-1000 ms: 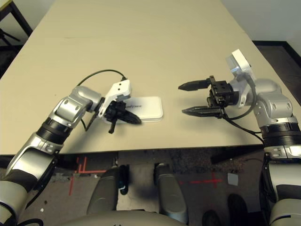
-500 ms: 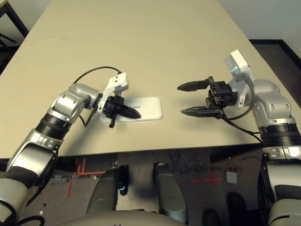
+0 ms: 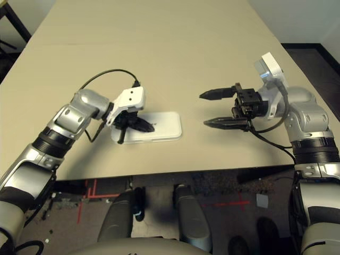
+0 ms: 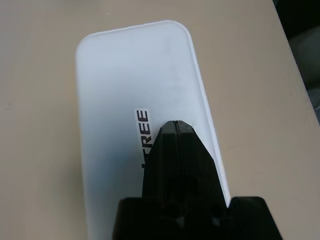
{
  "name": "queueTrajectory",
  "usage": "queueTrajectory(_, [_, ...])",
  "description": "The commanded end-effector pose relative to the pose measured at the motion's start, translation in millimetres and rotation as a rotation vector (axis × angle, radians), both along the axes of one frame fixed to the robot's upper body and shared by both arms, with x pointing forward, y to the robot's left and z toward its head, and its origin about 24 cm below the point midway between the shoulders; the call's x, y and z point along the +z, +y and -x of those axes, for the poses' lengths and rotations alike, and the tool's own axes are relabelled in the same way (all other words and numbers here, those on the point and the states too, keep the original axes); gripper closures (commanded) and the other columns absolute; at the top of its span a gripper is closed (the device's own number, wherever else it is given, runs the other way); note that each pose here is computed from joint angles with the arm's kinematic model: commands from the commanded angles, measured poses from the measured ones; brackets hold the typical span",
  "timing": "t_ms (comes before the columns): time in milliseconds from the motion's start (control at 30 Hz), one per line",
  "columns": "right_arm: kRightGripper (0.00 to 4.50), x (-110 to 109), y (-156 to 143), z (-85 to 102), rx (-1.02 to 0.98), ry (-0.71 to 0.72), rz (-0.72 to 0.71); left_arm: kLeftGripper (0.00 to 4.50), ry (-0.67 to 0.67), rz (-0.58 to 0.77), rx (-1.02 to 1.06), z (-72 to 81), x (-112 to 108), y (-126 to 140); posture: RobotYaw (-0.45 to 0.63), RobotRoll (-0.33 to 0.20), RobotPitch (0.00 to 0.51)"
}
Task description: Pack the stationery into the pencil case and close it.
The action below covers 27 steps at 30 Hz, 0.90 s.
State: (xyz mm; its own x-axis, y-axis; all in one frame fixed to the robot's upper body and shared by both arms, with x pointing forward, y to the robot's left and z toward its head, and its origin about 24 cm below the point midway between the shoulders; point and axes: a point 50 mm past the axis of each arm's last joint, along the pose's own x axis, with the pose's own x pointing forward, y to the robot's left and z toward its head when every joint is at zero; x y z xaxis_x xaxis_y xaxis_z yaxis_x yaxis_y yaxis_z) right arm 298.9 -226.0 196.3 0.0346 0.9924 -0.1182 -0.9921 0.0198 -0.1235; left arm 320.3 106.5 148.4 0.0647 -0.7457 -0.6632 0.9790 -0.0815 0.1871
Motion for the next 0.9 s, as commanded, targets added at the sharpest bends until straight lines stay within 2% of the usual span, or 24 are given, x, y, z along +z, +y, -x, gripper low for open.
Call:
queueTrajectory(33, [0.00,2.8,-0.6,-2.1,-0.015,-0.013,-0.009,4.47,0.119,-0.086,0.064,2.9,-31.5,8.7,-0.08,0.000,0.197])
queueTrajectory(167, [0.00,1.9,2.5,-3.6,-0.018,-0.016,-0.026,4.47,0.145,-0.006,0.098,0.0,-23.0,6.4,-0.08,0.000,0.197])
queueTrajectory(433, [0.00,0.2,4.9,-5.1,-0.024,-0.020,-0.036,4.47,0.153,0.061,0.153,-2.6,-15.7,8.8,-0.08,0.000,0.193])
queueTrajectory(467, [0.00,0.2,5.0,-5.2,-0.026,-0.022,-0.039,4.30,0.146,0.081,0.170,-3.3,-14.0,8.3,-0.08,0.000,0.192])
queueTrajectory(533, [0.00,0.3,5.1,-5.5,-0.034,-0.023,-0.053,3.86,0.145,0.138,0.198,-4.3,-8.7,6.6,-0.08,0.000,0.192])
queueTrajectory(600, [0.00,0.3,5.2,-5.8,-0.049,-0.024,-0.077,3.21,0.163,0.217,0.240,-5.3,-0.8,6.1,-0.08,0.000,0.191])
queueTrajectory(867, [0.00,-0.1,2.4,-16.6,-0.231,-0.050,-0.246,0.05,0.040,0.560,0.574,-21.4,38.6,34.6,-0.07,0.000,0.187])
queueTrajectory(900, [0.00,0.2,1.8,-18.7,-0.263,-0.060,-0.268,0.05,0.015,0.605,0.623,-23.2,43.2,40.3,-0.07,0.000,0.187])
